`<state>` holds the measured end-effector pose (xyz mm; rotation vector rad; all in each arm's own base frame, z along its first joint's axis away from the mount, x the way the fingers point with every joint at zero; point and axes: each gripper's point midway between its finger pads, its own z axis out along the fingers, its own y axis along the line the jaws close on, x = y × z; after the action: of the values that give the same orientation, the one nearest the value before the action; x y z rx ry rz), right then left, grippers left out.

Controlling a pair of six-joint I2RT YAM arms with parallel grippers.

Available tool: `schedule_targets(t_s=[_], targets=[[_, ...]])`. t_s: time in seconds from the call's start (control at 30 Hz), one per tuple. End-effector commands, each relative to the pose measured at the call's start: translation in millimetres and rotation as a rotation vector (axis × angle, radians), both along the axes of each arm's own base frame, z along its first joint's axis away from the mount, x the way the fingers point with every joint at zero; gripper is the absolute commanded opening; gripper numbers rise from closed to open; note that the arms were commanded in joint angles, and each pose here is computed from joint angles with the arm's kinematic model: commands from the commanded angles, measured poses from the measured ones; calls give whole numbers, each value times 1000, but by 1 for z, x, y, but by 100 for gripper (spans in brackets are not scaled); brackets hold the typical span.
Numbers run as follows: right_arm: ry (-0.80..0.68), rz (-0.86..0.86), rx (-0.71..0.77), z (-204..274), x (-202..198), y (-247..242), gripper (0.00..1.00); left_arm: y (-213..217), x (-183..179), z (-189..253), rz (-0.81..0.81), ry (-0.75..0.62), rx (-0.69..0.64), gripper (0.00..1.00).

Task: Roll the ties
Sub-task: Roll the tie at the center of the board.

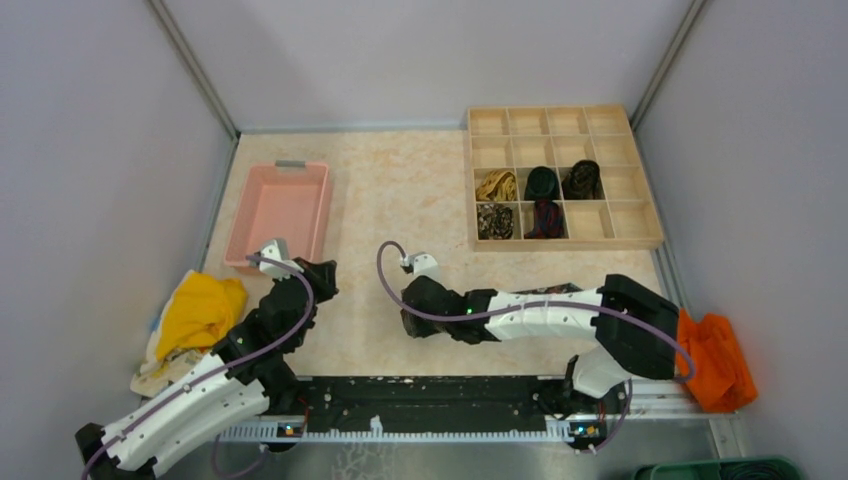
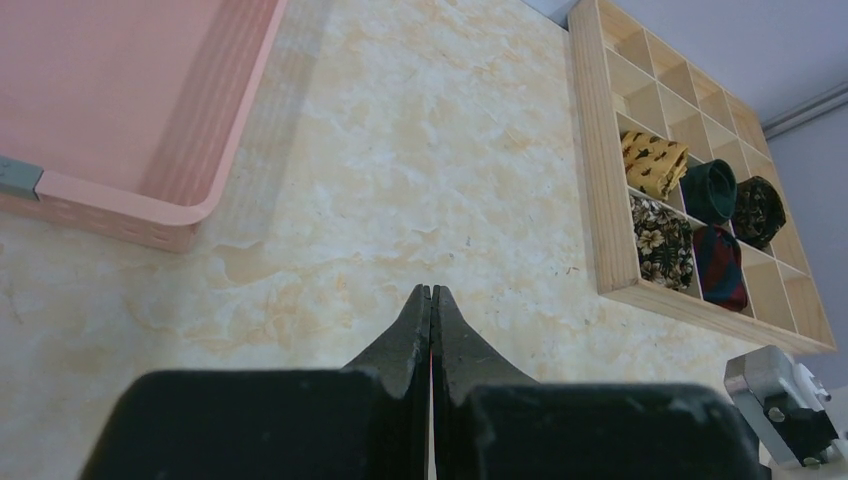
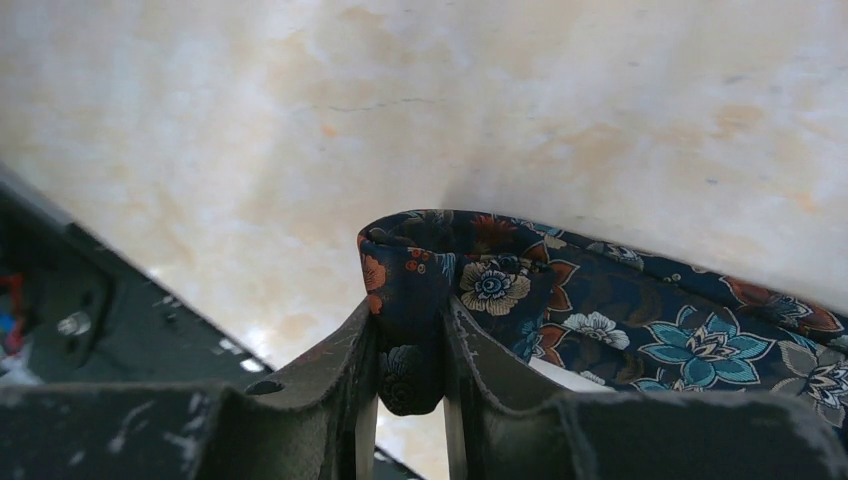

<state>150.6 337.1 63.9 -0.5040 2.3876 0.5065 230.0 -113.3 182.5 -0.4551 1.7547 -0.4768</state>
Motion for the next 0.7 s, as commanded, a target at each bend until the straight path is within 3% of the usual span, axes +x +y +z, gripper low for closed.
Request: schedule_targets(t_s=[0.0, 0.33, 0.67], targets=[[107, 146, 280, 29, -18, 42, 25, -5, 0, 9, -28, -15, -6, 0], [230, 166, 569, 36, -24, 35, 25, -20, 4, 14, -77, -16, 5, 0], [274, 86, 656, 29, -19, -3, 25, -54, 14, 15, -178, -5, 6, 0]])
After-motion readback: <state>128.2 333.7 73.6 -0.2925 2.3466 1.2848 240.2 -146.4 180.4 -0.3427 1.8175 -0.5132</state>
